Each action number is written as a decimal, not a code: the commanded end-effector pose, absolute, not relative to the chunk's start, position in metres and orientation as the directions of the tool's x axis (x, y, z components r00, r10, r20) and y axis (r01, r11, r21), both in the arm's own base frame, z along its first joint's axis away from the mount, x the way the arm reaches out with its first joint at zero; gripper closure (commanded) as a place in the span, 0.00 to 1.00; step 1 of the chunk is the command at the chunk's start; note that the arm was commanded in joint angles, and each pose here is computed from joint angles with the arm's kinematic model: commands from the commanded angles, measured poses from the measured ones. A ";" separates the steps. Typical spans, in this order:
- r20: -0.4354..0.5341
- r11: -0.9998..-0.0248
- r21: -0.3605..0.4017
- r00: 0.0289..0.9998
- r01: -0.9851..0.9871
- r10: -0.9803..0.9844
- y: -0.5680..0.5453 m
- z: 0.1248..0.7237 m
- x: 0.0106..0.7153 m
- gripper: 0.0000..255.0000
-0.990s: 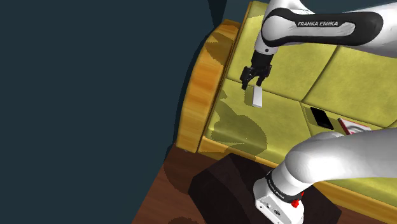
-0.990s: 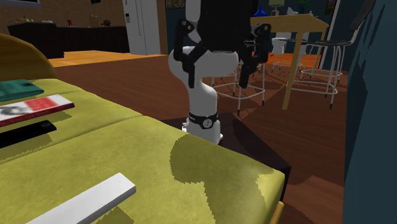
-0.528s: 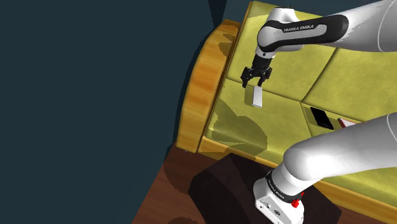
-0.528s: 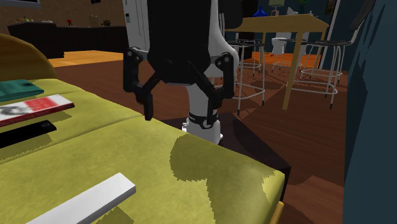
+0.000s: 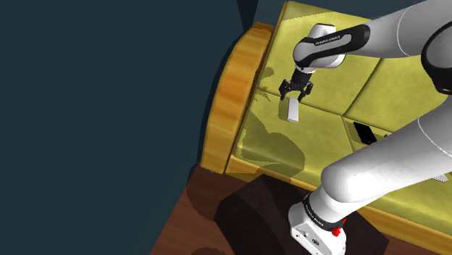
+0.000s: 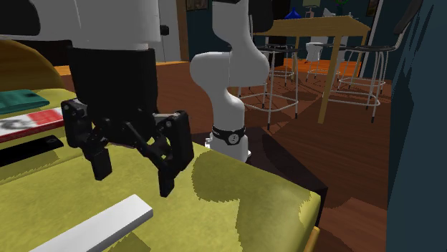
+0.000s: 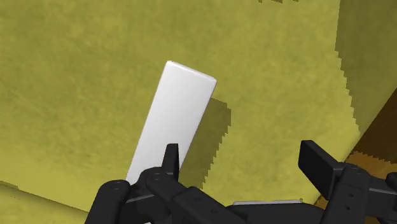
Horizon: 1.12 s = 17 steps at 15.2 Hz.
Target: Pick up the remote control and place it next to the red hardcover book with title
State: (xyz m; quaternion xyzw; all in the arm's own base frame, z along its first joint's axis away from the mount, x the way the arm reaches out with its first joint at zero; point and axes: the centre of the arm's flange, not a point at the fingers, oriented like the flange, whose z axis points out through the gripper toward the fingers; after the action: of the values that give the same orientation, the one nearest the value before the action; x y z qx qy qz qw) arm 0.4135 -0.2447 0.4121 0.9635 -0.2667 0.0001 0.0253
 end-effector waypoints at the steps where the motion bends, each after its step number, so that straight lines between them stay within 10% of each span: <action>1: 0.026 -0.826 0.047 0.828 -0.561 -0.561 -0.268 0.401 0.415 0.00; 17: 0.058 -0.730 0.037 0.731 -0.683 -0.680 -0.337 0.331 0.413 0.00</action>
State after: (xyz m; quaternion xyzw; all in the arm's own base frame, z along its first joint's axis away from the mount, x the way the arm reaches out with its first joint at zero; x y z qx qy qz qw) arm 0.4136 -0.3365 0.3317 0.9298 -0.3664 0.0199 0.0279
